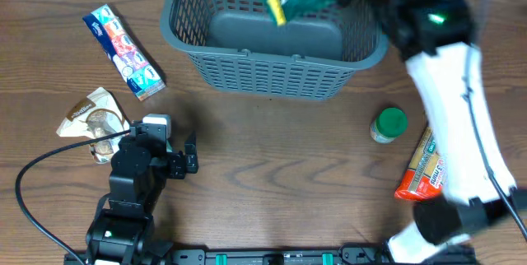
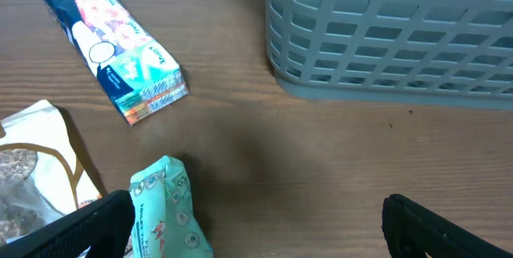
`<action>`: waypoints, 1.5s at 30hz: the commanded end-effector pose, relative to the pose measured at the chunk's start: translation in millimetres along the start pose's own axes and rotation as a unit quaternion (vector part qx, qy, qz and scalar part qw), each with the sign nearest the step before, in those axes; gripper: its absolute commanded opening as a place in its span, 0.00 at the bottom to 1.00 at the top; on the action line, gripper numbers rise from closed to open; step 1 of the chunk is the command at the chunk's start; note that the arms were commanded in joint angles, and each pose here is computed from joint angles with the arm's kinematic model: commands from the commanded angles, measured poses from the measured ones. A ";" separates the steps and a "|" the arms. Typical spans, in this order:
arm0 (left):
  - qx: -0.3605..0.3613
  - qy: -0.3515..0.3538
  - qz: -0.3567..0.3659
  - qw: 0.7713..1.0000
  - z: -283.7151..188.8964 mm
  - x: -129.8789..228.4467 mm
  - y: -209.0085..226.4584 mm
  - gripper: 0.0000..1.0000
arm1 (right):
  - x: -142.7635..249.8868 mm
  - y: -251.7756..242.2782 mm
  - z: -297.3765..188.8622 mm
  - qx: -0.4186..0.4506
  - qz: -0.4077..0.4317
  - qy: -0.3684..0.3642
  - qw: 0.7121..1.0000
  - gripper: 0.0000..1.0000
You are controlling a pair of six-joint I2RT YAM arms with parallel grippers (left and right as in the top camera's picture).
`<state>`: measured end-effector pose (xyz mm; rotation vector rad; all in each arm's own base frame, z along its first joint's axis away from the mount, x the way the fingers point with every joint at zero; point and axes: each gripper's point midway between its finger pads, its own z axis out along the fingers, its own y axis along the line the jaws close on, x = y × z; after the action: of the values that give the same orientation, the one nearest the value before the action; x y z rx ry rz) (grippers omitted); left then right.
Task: Pack container
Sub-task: 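Lift the coffee pouch and drop it into the grey basket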
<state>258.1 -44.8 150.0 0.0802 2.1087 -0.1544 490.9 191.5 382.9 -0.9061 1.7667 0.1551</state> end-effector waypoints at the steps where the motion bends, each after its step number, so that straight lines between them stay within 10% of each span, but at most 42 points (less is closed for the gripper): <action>1: -0.005 -0.011 -0.007 1.000 -3.1 -9.7 1.2 0.99 | 20.6 11.1 35.0 -0.026 0.026 0.025 0.999 0.01; 15: -0.005 -0.009 -0.007 1.000 -3.1 -9.0 1.2 0.99 | 145.3 55.3 93.4 -0.102 0.108 0.204 0.968 0.04; 19: -0.005 -0.008 -0.007 1.000 -3.1 -8.2 1.2 0.99 | 150.9 58.3 90.0 -0.107 0.112 0.217 0.964 0.56; 22: -0.005 -0.006 -0.007 1.000 -3.1 -7.3 1.4 0.99 | 154.7 61.2 87.4 -0.111 0.115 0.227 0.961 0.62; 35: -0.005 -0.006 -0.007 1.000 -3.1 -7.4 1.3 0.99 | 62.3 21.6 47.0 -0.054 0.135 0.152 0.978 0.71; 39: -0.005 -0.006 -0.007 1.000 -3.1 -7.4 1.3 0.99 | 9.9 -14.0 -9.6 0.030 0.141 0.117 0.983 0.94; 45: -0.005 -0.006 -0.007 1.000 -3.1 -7.4 1.3 0.98 | 45.6 -89.9 -107.2 0.266 0.309 0.165 0.898 0.99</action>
<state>257.1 -44.7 148.3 0.0805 2.1167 -0.1535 466.7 124.5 405.2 -0.4105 2.1865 0.0747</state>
